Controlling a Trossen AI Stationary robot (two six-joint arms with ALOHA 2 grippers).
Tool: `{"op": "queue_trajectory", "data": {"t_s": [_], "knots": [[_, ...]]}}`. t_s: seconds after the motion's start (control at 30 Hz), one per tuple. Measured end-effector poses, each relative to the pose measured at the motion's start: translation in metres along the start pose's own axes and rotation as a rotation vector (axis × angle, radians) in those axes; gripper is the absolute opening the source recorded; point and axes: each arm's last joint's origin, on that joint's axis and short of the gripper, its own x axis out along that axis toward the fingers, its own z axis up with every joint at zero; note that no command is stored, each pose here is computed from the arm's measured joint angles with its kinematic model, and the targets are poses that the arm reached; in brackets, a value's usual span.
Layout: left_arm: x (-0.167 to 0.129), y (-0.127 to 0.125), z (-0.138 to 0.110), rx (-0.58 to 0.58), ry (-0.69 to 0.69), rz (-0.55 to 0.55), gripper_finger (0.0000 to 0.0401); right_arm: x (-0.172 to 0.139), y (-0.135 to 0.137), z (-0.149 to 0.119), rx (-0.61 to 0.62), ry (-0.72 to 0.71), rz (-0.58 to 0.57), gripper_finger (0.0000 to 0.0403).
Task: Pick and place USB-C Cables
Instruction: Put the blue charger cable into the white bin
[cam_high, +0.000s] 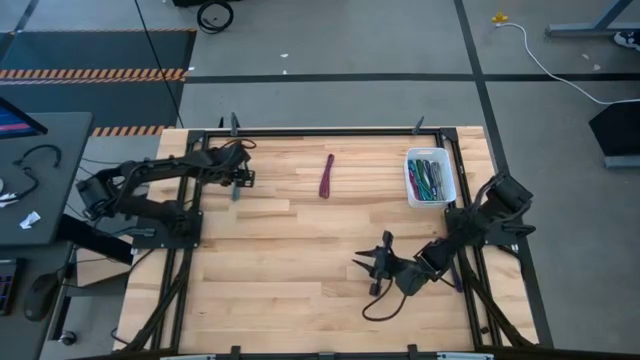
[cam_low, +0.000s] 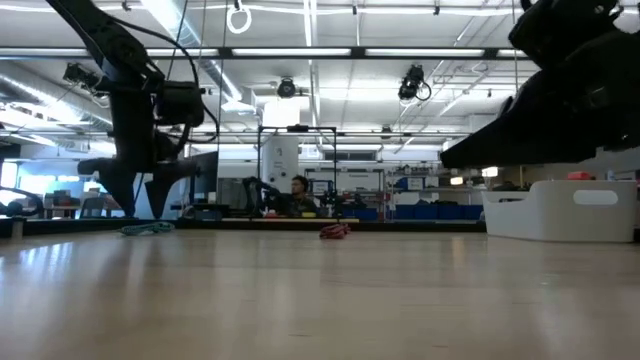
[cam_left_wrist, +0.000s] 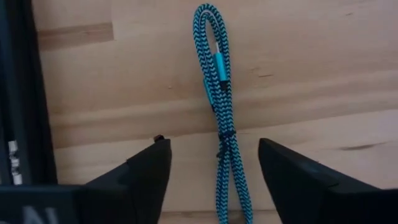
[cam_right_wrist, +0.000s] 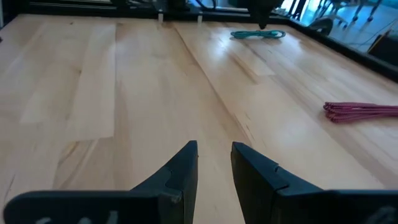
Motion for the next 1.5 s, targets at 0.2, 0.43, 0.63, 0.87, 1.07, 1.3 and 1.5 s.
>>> {"op": "queue_trajectory", "data": {"t_s": [0.2, 0.43, 0.63, 0.87, 1.07, 1.3, 1.5], "knots": [[0.017, -0.005, -0.002, 0.022, 0.049, 0.041, 0.0186, -0.014, 0.009, -0.003, -0.017, -0.031, -0.006, 0.0102], [0.027, -0.011, -0.001, 0.085, 0.078, 0.012, 0.0101, -0.029, 0.016, -0.007, -0.062, -0.066, -0.050, 0.0102], [0.022, -0.019, -0.007, 0.159, 0.064, -0.021, 0.0018, -0.031, 0.010, -0.019, -0.081, -0.012, -0.089, 0.0102], [-0.003, -0.055, -0.036, 0.311, -0.010, -0.223, 0.0026, -0.034, -0.007, -0.042, -0.022, 0.071, -0.076, 0.0102], [-0.032, -0.102, -0.067, 0.417, -0.222, -0.511, 0.0020, -0.033, -0.027, -0.052, 0.135, 0.034, -0.127, 0.0104], [-0.068, -0.141, -0.097, 0.415, -0.470, -0.857, 0.0025, -0.009, -0.036, -0.026, 0.157, -0.063, -0.103, 0.0104], [-0.086, -0.159, -0.114, 0.427, -0.610, -1.067, 0.0026, 0.013, -0.050, 0.010, 0.156, -0.221, 0.092, 0.0104]]}}
